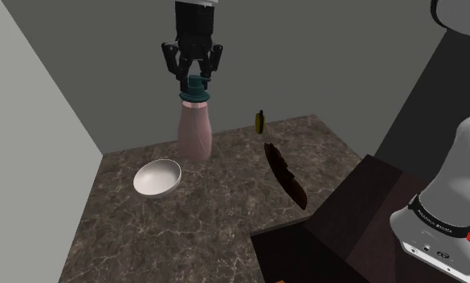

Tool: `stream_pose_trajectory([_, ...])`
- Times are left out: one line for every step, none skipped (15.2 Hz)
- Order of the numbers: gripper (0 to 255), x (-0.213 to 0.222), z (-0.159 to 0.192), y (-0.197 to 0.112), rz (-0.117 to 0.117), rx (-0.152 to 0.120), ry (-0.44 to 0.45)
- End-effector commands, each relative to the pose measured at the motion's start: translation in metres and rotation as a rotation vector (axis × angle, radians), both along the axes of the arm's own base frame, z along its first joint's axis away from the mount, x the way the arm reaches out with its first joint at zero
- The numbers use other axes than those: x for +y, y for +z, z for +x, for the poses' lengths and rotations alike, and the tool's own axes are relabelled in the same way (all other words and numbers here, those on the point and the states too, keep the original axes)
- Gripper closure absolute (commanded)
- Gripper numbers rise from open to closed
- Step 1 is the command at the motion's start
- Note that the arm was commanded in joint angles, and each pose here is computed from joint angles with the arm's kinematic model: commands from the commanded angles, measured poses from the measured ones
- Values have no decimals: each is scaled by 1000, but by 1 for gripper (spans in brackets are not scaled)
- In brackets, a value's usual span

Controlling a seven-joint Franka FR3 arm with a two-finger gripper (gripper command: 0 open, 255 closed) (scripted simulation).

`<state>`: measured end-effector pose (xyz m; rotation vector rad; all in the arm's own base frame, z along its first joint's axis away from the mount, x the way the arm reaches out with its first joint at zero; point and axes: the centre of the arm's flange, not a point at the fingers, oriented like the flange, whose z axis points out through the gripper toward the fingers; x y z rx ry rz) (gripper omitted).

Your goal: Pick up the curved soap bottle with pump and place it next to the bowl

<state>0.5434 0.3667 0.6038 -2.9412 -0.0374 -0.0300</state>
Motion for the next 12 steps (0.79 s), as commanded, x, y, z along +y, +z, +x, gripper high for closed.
stream_pose_trajectory([255, 26, 3, 0, 1, 0, -2])
stream_pose_trajectory([255, 39, 5, 0, 1, 0, -2])
stream_pose_trajectory([255, 52, 7, 0, 1, 0, -2])
stream_pose_trajectory([255, 65, 9, 0, 1, 0, -2])
stream_pose_trajectory([255, 78, 12, 0, 1, 0, -2])
stream_pose_trajectory([255, 86, 13, 0, 1, 0, -2])
stream_pose_trajectory([255, 86, 13, -6, 1, 0, -2])
stream_pose_trajectory([255, 86, 13, -11, 1, 0, -2])
stream_pose_trajectory([255, 86, 13, -16, 1, 0, -2])
stream_pose_trajectory([255, 86, 13, -21, 1, 0, -2])
stream_pose_trajectory([255, 86, 13, -27, 1, 0, -2])
stream_pose_trajectory([255, 86, 13, -32, 1, 0, -2])
